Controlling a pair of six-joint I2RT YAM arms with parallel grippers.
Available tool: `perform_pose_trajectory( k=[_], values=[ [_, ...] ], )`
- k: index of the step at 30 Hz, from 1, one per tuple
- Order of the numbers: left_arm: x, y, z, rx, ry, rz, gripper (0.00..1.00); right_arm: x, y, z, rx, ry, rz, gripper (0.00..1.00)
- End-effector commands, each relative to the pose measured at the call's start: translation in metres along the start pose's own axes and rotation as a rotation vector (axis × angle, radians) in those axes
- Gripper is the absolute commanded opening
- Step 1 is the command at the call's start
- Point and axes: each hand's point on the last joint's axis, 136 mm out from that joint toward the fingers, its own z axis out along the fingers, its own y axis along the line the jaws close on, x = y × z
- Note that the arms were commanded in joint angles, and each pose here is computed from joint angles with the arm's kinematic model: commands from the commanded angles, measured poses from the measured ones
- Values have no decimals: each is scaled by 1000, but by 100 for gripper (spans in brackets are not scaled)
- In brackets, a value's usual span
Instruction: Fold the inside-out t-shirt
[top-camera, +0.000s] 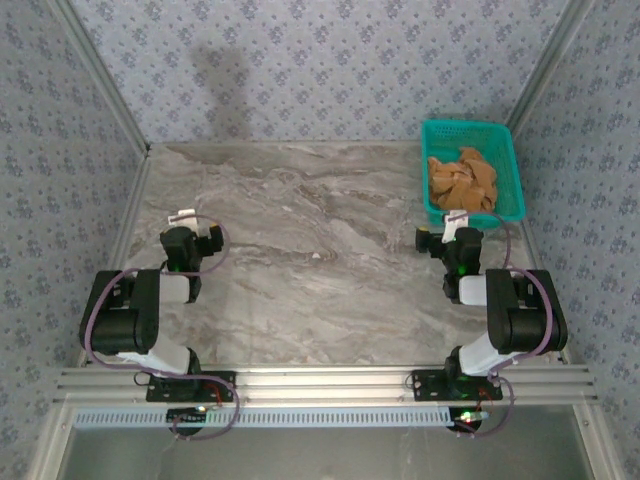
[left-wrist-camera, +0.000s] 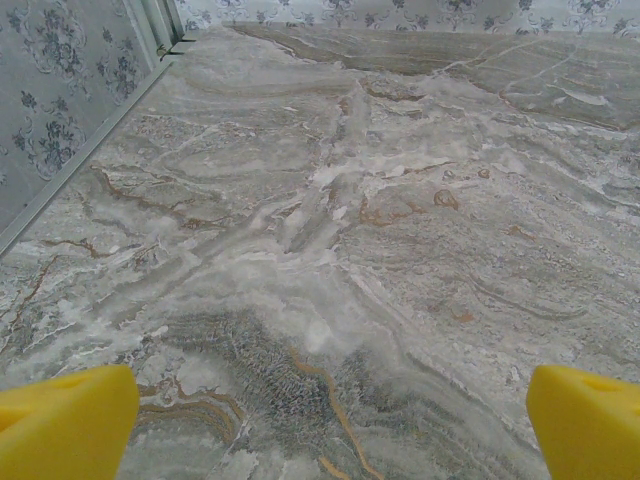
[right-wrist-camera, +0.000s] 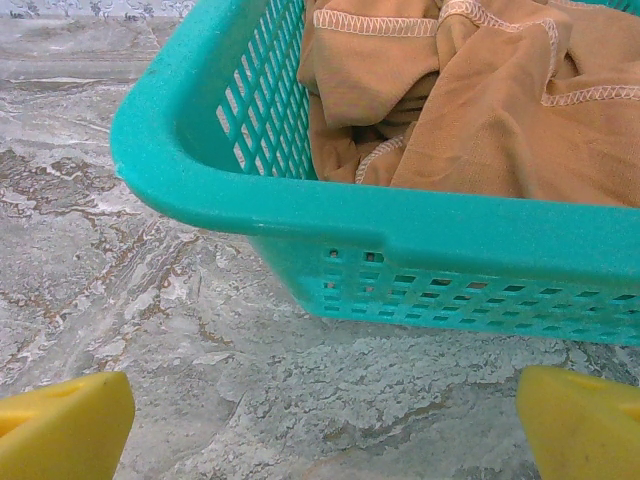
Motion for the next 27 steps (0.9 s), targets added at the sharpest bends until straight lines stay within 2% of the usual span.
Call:
perform_pose_trajectory(
  k=[1,27],
  values=[
    [-5,0,2,0,-13,5,100,-6,-2,3,15,-7,2,100],
    [-5,0,2,0,-12,5,100,-6,-2,3,1,-6,16,100]
  ],
)
